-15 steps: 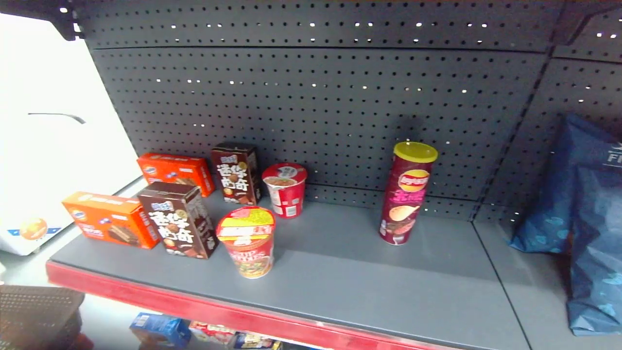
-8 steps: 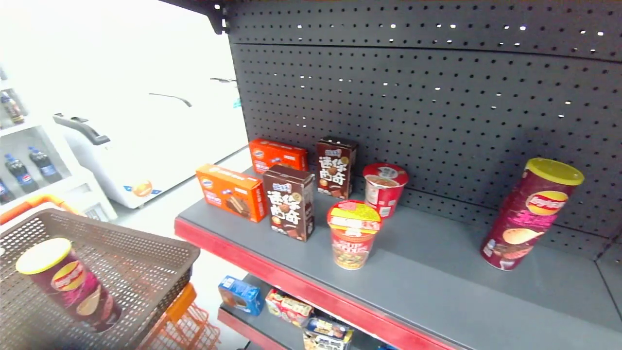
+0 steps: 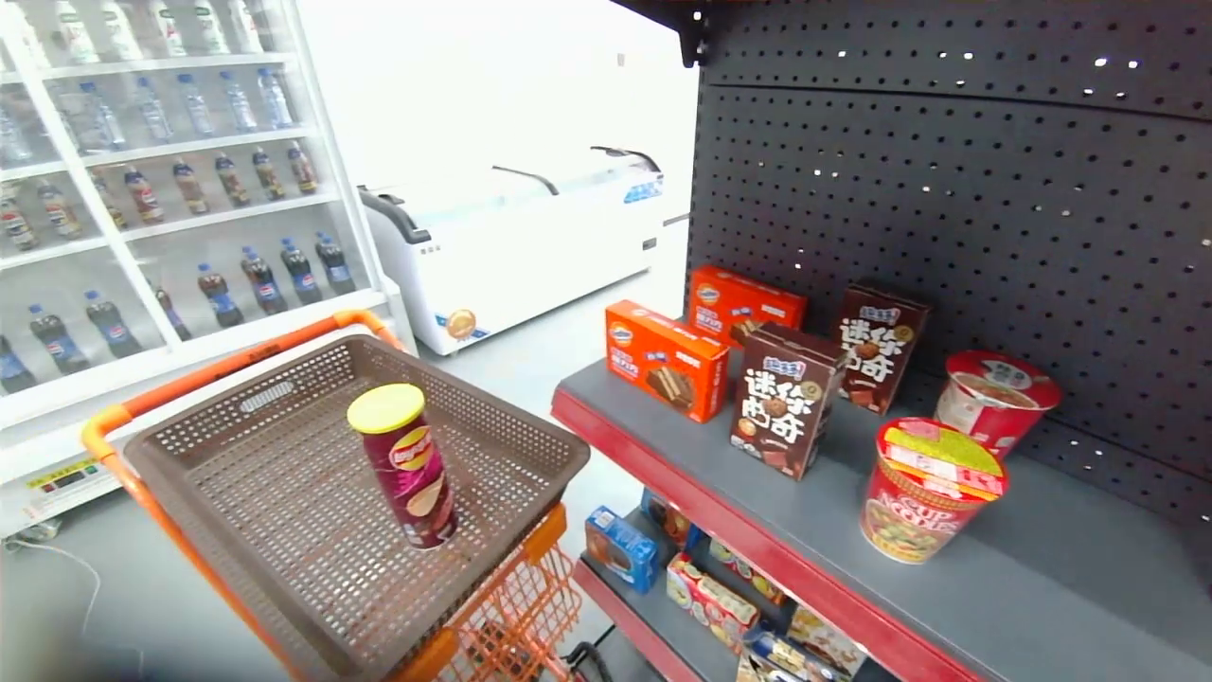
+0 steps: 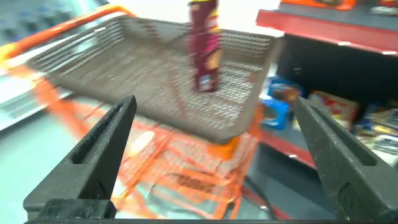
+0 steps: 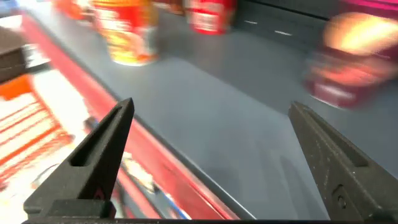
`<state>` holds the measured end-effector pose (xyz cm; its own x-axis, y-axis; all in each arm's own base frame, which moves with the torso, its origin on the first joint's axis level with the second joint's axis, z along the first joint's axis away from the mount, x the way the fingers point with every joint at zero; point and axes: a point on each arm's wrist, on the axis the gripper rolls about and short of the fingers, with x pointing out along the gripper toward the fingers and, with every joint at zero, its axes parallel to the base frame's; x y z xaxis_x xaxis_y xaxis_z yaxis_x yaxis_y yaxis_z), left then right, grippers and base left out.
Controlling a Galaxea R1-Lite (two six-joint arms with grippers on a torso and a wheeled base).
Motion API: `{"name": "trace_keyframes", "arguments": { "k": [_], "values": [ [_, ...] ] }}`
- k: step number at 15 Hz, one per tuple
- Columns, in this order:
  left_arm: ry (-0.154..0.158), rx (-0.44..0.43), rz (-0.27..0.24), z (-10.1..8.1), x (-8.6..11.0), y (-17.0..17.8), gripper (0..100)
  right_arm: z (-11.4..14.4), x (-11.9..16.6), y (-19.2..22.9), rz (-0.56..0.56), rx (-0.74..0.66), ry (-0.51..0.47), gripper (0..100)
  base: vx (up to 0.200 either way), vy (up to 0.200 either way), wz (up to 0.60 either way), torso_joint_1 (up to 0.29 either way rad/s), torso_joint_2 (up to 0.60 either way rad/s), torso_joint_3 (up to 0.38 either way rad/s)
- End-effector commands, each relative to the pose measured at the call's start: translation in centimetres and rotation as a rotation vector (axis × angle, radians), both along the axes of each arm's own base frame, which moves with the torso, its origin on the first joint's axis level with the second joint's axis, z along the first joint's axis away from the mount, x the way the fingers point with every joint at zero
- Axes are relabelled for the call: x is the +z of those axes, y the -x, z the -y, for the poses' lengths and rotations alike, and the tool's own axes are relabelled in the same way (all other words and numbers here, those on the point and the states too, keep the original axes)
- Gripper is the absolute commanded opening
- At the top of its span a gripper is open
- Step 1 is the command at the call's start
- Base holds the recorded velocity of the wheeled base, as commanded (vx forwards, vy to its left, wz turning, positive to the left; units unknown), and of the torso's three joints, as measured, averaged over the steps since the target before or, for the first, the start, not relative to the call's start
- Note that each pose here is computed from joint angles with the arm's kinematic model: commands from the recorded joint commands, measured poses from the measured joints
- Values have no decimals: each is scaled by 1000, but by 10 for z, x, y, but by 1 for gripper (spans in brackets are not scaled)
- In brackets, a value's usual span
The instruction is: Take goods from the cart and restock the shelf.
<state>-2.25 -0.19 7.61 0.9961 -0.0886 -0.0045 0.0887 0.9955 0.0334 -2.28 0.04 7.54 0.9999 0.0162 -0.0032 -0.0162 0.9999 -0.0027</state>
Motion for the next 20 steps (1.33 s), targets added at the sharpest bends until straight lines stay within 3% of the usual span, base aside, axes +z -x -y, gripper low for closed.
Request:
{"name": "trace_keyframes", "arguments": {
  "k": [1,6,7,9,10,12,13,14,15,16,20],
  "values": [
    [0,0,-2,0,0,0,100,0,0,0,0,1,0,100,0,0,0,0,0,0],
    [-14,26,22,-1,5,1,100,0,0,0,2,-1,0,100,0,0,0,0,0,0],
    [-49,41,72,-1,35,8,100,0,0,0,0,-1,0,100,0,0,0,0,0,0],
    [-51,41,-3,-1,65,6,100,0,0,0,2,-1,0,100,0,0,0,0,0,0],
    [-53,36,-59,-1,69,1,100,0,0,0,2,1,0,100,0,0,0,0,0,0],
    [-91,51,-145,-1,92,-20,100,0,0,0,2,-1,0,100,0,0,0,0,0,0],
    [-92,43,-246,-1,105,-45,100,0,0,0,2,-1,0,100,0,0,0,0,0,0],
    [-99,41,-315,-1,109,-63,100,0,0,0,2,1,0,100,0,0,0,0,0,0],
    [-100,45,-349,-1,111,-77,100,0,0,0,2,1,0,100,0,0,0,0,0,0],
    [-94,105,-398,-5,113,-105,100,0,0,0,0,1,0,100,0,0,0,0,0,0],
    [-78,93,-464,-10,114,-179,100,0,0,0,2,-1,0,100,0,0,0,0,0,0]
  ]
}}
